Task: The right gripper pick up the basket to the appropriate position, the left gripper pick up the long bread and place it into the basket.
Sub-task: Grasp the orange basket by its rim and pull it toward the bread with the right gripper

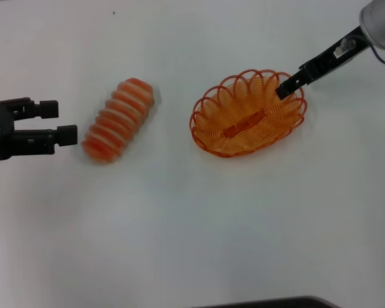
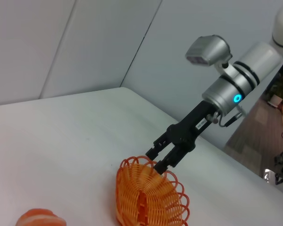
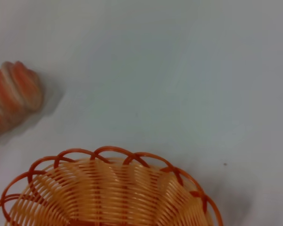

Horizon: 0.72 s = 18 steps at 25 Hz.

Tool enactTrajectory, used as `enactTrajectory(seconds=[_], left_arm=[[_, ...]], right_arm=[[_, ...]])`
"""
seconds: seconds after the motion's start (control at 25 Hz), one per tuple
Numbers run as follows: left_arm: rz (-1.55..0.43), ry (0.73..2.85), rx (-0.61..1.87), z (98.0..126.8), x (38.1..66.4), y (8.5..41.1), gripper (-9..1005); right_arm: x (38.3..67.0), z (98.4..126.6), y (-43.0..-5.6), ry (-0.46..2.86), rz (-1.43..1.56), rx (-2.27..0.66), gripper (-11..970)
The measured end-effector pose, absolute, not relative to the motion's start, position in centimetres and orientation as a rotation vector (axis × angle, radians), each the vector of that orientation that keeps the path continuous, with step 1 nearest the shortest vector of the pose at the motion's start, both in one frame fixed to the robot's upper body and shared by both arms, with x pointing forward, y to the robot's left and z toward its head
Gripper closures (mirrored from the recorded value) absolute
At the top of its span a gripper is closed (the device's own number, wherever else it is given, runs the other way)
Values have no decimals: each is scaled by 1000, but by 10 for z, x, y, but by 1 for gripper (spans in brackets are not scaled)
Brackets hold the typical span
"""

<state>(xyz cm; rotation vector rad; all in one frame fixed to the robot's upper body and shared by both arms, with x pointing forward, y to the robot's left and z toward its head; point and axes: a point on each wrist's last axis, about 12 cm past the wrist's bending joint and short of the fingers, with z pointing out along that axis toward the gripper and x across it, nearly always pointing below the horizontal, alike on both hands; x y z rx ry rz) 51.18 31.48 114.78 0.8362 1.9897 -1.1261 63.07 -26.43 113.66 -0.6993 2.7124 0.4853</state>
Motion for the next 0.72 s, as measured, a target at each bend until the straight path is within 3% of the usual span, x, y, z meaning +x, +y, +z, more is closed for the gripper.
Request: enactTrajectory(seconds=[0.52, 0.72], left_arm=[[-1130, 1996, 830, 1147, 510, 316, 124], [-1129, 1997, 830, 1147, 510, 317, 123]], right_arm=[[631, 1117, -244, 2707, 479, -705, 324], [627, 1114, -243, 2722, 500, -710, 568]])
